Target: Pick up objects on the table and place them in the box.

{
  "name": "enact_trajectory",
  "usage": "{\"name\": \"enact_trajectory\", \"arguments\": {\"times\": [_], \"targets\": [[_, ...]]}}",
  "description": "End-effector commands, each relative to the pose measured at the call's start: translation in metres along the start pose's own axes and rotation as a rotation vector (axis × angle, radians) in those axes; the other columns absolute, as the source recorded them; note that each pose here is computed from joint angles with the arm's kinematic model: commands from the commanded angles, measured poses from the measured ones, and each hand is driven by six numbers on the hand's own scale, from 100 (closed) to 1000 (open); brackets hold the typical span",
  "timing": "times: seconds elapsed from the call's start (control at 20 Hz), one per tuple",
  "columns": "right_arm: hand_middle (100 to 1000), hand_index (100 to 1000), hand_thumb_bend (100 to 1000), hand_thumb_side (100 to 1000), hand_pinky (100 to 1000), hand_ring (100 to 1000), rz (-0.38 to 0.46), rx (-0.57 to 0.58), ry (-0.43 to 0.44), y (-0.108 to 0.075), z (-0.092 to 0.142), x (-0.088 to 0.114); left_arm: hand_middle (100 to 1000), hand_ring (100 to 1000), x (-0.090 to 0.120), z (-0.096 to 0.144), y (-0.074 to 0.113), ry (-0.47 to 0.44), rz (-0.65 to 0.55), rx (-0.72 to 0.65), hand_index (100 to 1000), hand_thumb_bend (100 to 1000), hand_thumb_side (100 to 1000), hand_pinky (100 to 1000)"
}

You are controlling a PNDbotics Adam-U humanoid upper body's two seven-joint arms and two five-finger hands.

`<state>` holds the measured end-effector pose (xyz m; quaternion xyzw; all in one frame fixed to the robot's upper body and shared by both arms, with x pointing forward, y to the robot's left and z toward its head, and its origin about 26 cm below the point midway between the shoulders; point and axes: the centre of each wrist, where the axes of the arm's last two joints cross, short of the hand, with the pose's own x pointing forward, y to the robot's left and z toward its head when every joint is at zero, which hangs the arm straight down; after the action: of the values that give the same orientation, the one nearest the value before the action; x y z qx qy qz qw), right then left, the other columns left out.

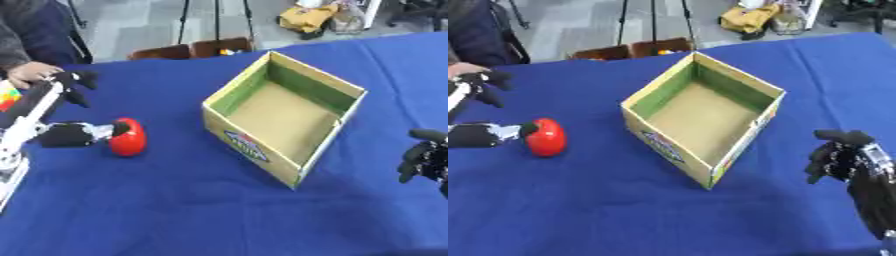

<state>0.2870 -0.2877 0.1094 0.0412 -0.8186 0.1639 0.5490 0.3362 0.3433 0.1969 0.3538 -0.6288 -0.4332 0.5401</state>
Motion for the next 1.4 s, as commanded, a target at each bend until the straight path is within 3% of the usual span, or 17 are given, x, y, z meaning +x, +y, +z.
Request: {"name": "enact_trajectory", "arguments": {"times": [0.05,0.35,0.75,1.4], "targets": [[516,797,100,1000,436,511,0.028,0.014,-0.007,-0.003,-0.001,0.005,738,633,-0.007,-0.007,0.022,0.053,-0.123,-0.113,912,780,456,727],[516,797,100,1000,435,511,0.027,0.022,-0.004,-0.002,-0.001,0.004,718,631,-0.013,-0.034,0.026,0.102,-0.188,-0.274,898,737,431,706],[516,797,100,1000,436,511,0.025,0.025,-0.001,-0.002,0.0,0.003,698,631,-0.01,-0.066,0.005,0.126,-0.256,-0.356,875,685,416,676],[516,798,100,1000,436,512,0.022,0.025,-0.001,-0.001,0.0,0.002,647,586,-0.01,-0.083,-0.03,0.11,-0.272,-0.431,834,595,401,615]]}}
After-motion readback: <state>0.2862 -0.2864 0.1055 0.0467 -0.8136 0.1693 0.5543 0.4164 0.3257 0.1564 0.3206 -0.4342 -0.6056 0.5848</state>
